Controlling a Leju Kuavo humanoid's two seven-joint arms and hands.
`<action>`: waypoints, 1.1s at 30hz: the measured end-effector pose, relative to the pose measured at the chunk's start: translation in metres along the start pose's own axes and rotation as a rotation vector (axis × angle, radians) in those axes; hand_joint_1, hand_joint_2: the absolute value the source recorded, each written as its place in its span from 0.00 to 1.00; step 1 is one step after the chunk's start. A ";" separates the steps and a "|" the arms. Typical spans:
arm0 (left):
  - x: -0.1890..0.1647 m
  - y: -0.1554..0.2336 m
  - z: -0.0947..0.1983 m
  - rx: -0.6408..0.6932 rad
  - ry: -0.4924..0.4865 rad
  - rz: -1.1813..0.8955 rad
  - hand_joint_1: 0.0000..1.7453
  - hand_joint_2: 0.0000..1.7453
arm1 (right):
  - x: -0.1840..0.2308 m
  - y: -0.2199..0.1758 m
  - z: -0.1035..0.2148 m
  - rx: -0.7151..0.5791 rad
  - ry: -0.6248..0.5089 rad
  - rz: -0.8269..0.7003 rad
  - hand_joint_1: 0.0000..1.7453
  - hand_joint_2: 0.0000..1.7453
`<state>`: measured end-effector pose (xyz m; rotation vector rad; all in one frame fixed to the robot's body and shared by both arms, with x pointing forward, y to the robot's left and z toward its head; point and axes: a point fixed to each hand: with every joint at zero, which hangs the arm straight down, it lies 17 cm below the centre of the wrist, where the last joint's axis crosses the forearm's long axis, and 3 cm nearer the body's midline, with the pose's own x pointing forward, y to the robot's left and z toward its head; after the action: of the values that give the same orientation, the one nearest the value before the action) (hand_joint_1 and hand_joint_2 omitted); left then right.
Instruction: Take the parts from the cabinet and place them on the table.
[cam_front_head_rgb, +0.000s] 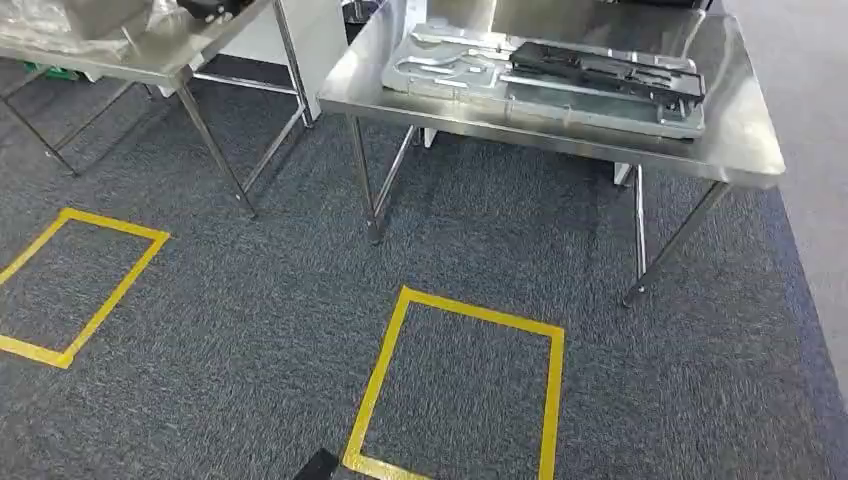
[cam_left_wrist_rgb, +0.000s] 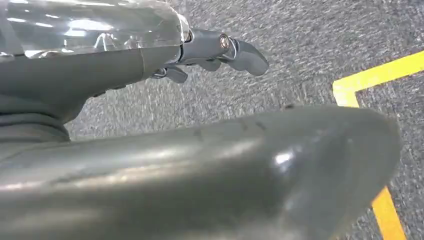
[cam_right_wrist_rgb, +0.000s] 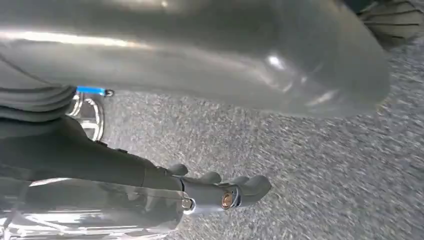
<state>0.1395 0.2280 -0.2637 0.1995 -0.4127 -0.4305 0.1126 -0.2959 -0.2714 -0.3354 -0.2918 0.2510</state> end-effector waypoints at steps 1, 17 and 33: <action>0.001 0.000 0.000 0.000 -0.004 0.000 0.00 0.00 | -0.003 0.003 0.001 0.006 0.007 0.002 0.00 0.00; -0.001 0.002 0.000 0.009 -0.010 -0.013 0.00 0.00 | -0.006 0.027 0.008 0.081 0.029 0.025 0.00 0.00; -0.011 -0.006 0.003 -0.003 0.015 0.005 0.00 0.00 | -0.015 0.020 0.006 0.085 0.027 0.099 0.00 0.00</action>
<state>0.1265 0.2269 -0.2662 0.1990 -0.3977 -0.4242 0.0925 -0.2800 -0.2770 -0.2697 -0.2378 0.3550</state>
